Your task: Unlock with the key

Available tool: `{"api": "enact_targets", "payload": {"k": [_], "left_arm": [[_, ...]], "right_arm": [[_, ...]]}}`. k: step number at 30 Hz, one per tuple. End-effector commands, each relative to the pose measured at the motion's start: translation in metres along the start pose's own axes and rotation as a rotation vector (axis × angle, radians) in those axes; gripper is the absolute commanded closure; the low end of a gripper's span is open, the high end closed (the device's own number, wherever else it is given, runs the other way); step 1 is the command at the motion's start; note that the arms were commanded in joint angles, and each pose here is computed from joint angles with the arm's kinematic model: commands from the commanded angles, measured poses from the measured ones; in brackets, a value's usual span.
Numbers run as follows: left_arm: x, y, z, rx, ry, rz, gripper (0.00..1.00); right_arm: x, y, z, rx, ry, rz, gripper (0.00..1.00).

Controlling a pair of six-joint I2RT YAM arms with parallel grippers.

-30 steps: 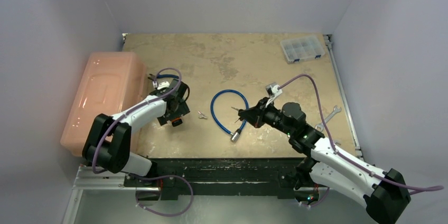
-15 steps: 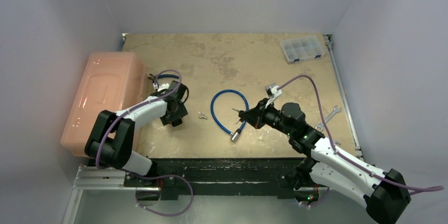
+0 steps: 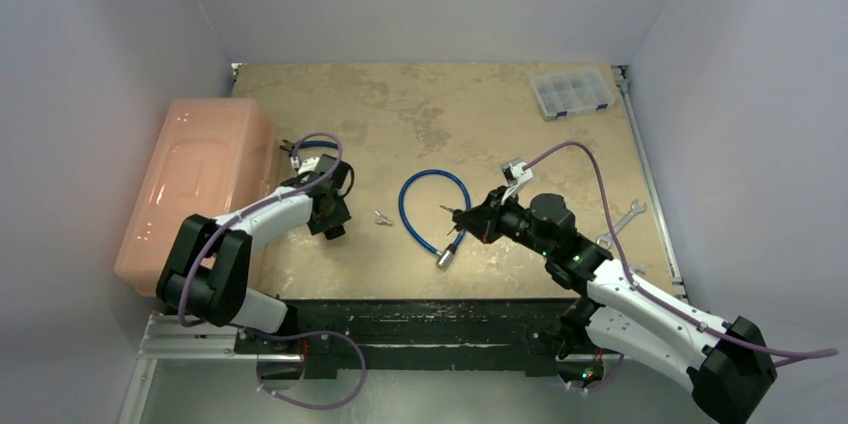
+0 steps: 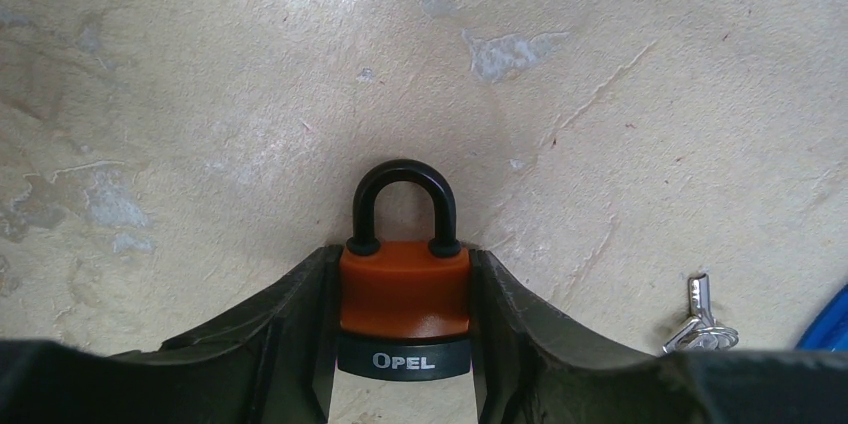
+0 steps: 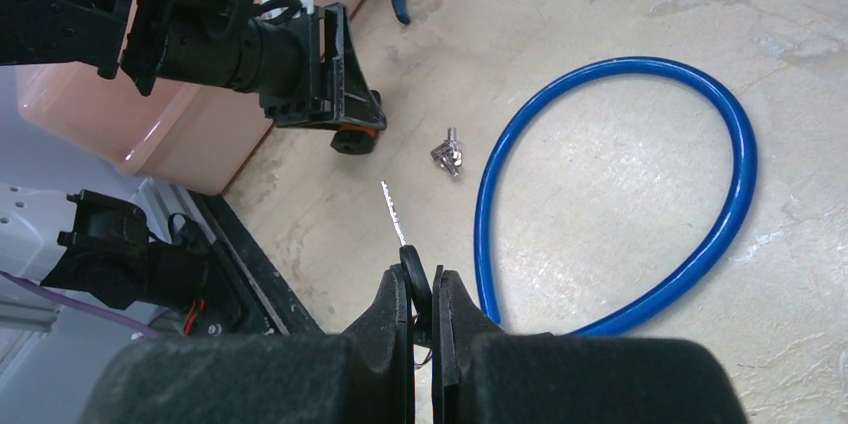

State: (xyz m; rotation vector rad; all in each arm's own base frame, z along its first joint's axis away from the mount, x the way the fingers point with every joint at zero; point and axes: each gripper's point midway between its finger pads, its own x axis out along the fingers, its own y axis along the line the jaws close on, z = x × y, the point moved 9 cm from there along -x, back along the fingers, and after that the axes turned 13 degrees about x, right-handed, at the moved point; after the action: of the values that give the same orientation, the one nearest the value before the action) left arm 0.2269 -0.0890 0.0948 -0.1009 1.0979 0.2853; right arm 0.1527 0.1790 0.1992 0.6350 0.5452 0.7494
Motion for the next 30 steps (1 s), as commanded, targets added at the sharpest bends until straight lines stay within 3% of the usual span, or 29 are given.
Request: {"api": "enact_targets", "payload": {"k": [1, 20, 30], "left_arm": [[0.008, -0.01, -0.004, -0.032, 0.007, -0.114, 1.0], [-0.036, -0.014, 0.012, -0.076, -0.105, -0.297, 1.0], [-0.078, -0.019, 0.035, -0.117, -0.224, -0.451, 1.0]], "right_arm": [[0.0, 0.005, 0.007, 0.01, -0.041, -0.001, 1.0], [0.008, 0.022, 0.027, 0.047, -0.088, 0.025, 1.0], [0.009, 0.027, 0.036, 0.199, -0.136, -0.042, 1.0]]}}
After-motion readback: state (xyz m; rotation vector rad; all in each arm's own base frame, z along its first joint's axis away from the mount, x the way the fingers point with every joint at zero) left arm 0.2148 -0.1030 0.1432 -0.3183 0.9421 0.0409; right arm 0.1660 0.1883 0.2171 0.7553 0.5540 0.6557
